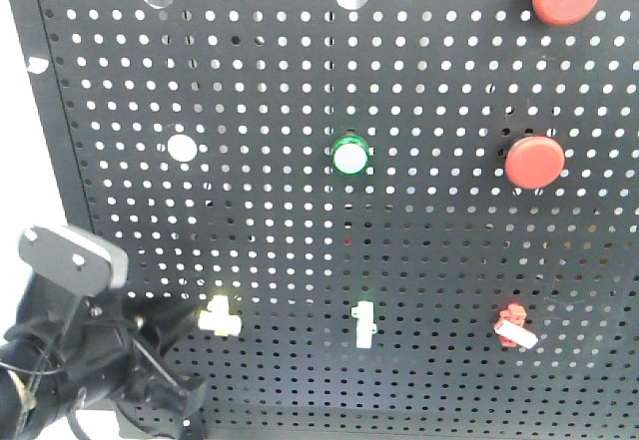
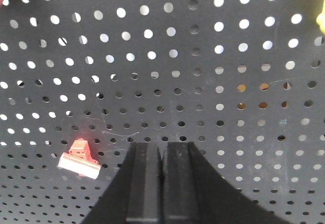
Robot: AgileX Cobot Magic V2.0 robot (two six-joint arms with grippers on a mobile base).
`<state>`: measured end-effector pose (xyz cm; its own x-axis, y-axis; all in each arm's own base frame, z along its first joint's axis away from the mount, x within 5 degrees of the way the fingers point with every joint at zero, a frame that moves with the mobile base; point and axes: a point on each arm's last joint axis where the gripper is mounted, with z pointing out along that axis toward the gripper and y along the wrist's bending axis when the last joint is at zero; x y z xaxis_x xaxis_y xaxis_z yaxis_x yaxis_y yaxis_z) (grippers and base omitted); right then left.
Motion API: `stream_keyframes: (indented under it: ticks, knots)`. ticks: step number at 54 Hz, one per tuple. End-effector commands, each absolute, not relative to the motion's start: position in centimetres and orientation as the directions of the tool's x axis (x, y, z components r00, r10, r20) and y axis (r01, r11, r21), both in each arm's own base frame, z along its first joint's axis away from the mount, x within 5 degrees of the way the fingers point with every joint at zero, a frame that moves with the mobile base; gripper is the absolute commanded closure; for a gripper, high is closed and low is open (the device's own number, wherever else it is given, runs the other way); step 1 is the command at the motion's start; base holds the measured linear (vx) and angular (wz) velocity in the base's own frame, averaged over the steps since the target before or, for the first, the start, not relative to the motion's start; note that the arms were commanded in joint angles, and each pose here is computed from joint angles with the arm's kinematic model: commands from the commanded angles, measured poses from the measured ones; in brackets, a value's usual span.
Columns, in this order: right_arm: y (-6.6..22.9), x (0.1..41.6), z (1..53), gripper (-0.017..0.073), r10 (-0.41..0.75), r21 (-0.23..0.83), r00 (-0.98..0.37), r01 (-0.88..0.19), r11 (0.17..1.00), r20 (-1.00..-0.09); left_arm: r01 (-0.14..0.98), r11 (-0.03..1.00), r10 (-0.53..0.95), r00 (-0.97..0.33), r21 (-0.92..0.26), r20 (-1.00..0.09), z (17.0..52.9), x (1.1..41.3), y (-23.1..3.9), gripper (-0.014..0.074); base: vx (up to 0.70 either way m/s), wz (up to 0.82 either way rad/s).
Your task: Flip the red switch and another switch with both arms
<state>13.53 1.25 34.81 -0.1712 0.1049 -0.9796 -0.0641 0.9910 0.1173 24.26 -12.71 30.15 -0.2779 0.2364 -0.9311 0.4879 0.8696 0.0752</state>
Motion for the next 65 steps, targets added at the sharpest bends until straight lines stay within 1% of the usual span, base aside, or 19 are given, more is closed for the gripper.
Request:
stream_keyframes:
  ticks: [1, 14, 30, 43, 49, 53, 60, 62, 65]
  knots:
    - [1.3, 13.5, 36.6, 0.0566, 0.105, 0.11, -0.061, -0.086, 0.99, -0.993, 0.505, 0.86, 0.211, -0.213, 0.077, -0.954, 31.9, 24.0, -13.2, 0.0591, 0.0, 0.0]
    - [1.3, 13.5, 36.6, 0.0566, 0.104, 0.11, -0.064, -0.086, 0.99, -0.992, 0.503, 0.86, 0.223, -0.229, 0.081, -0.947, 31.7, 24.0, -13.2, 0.0591, 0.0, 0.0]
    - [1.3, 13.5, 36.5, 0.0566, 0.107, 0.114, -0.08, -0.083, 0.99, -0.991, 0.486, 0.871, 0.243, -0.308, 0.068, -0.92, 31.2, 23.5, -12.7, 0.0591, 0.0, 0.0]
    - [1.4, 13.5, 36.1, 0.0566, 0.165, 0.176, -0.124, -0.084, 0.981, -0.978, 0.471, 0.882, 0.159, -0.243, 0.027, -0.957, 33.9, 21.7, -11.7, 0.0591, 0.0, 0.0]
    - [2.1, 13.4, 36.2, 0.0566, 0.132, 0.149, -0.124, -0.138, 0.979, -0.984, 0.47, 0.882, 0.137, -0.209, 0.023, -0.968, 34.7, 20.3, -10.9, 0.0591, 0.0, 0.0]
    - [3.0, 13.5, 36.2, 0.0566, 0.08, 0.103, -0.115, -0.206, 0.973, -0.99, 0.47, 0.883, 0.127, -0.191, 0.023, -0.973, 34.7, 19.2, -10.3, 0.0591, 0.0, 0.0]
    - [5.3, 14.6, 35.6, 0.0566, -0.021, 0.021, -0.118, -0.348, 0.937, -0.993, 0.469, 0.883, 0.116, -0.173, 0.022, -0.978, 34.3, 17.4, -9.4, 0.0591, 0.0, 0.0]
    - [6.1, 15.0, 35.3, 0.0566, -0.048, 0.002, -0.122, -0.379, 0.925, -0.991, 0.469, 0.883, 0.115, -0.172, 0.022, -0.978, 34.1, 17.1, -9.2, 0.0591, 0.0, 0.0]
    - [6.9, 15.6, 35.0, 0.0566, -0.058, -0.002, -0.123, -0.409, 0.912, -0.991, 0.469, 0.883, 0.11, -0.163, 0.022, -0.98, 34.0, 16.4, -8.8, 0.0591, 0.0, 0.0]
